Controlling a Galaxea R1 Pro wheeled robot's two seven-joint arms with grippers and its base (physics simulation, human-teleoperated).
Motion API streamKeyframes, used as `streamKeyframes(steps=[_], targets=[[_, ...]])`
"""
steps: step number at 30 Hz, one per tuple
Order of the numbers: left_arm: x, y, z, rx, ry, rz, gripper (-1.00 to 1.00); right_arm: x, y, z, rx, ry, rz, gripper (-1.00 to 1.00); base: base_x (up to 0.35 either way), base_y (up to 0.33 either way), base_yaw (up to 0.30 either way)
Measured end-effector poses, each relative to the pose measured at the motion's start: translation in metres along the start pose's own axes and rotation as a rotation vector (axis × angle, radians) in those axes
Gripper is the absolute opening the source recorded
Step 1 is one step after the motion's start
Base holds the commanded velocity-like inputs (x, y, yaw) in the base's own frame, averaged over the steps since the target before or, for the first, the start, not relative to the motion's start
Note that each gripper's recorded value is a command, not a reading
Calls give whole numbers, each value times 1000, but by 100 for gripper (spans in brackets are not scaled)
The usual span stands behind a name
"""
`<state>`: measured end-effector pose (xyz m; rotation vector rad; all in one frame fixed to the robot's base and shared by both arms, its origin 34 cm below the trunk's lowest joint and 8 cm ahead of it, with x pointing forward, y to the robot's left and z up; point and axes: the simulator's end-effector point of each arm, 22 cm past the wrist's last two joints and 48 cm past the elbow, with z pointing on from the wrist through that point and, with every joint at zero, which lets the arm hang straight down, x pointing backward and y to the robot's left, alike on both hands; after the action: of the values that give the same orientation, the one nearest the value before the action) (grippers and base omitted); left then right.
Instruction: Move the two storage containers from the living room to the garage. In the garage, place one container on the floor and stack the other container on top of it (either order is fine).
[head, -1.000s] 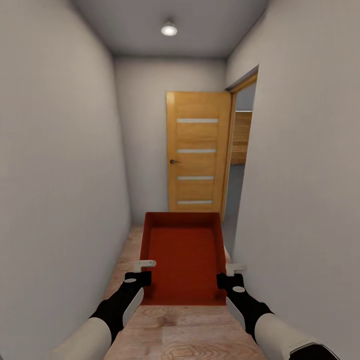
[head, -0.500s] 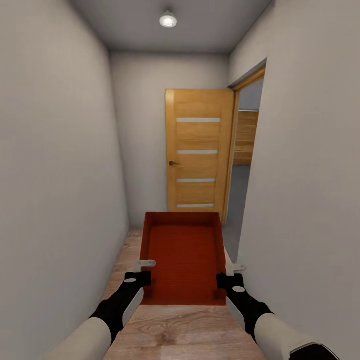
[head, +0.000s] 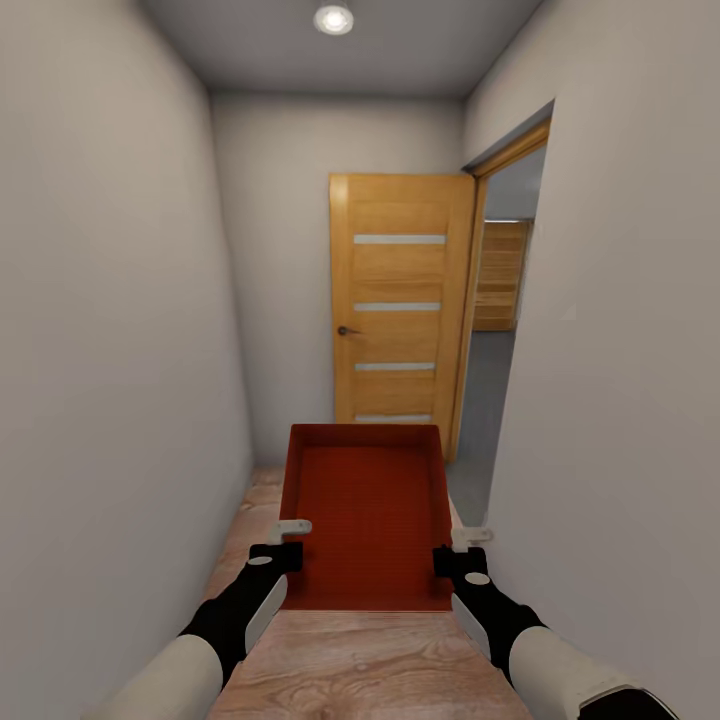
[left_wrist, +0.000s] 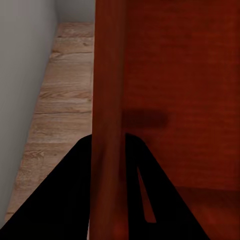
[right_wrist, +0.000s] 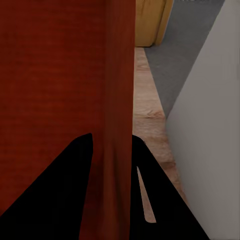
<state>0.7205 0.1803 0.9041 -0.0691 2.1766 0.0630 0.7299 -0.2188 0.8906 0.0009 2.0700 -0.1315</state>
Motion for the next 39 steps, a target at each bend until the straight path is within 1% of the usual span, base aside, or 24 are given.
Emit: streamKeyframes(steps=[8,21,39], targets=[[0,0,0,0,0,-1,-100,0,0,0,0,0,0,-100,323,31,0],[1,0,0,0,1,-2,-100,0,0,0,0,1,-2,-100,323,123,0],[2,-1,0,1,0,-4,-100,0,-1,0,0,0,-4,-100,323,4,0]])
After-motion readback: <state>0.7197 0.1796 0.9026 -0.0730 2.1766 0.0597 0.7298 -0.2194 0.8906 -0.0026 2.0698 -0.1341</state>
